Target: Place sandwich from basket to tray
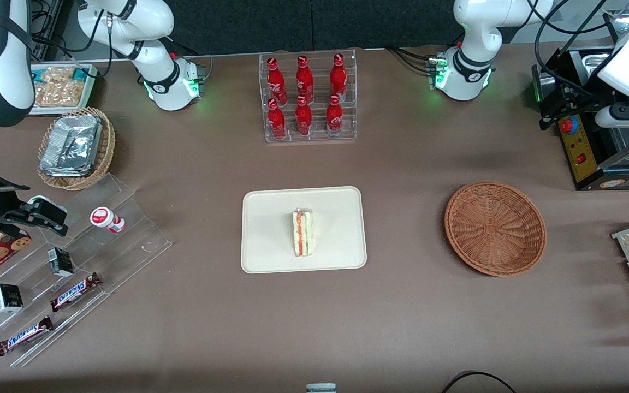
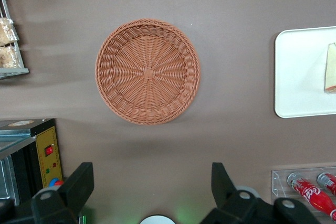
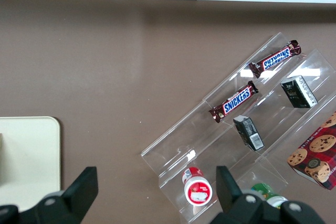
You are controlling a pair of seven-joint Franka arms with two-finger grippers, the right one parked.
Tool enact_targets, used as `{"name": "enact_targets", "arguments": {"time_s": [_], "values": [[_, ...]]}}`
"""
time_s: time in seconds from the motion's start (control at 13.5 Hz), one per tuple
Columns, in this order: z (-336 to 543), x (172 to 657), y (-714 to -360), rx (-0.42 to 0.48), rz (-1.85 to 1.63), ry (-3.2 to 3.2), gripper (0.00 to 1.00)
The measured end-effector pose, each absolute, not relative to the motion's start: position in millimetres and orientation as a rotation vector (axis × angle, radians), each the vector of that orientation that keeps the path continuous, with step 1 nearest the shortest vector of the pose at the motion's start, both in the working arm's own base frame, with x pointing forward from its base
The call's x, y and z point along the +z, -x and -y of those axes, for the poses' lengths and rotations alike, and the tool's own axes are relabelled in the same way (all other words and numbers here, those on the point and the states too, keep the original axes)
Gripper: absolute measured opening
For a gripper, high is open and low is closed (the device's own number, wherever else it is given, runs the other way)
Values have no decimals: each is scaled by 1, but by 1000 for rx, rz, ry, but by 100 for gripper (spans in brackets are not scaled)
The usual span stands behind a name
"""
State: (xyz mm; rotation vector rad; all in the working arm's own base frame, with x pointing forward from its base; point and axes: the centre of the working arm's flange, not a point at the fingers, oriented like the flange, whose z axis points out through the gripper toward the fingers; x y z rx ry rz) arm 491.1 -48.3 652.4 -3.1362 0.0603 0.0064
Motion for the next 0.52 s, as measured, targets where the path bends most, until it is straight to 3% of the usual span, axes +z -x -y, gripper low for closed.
{"name": "enact_targets", "arguments": {"time_s": [0.52], "values": [[53, 653, -491, 4, -76, 3124, 100]]}}
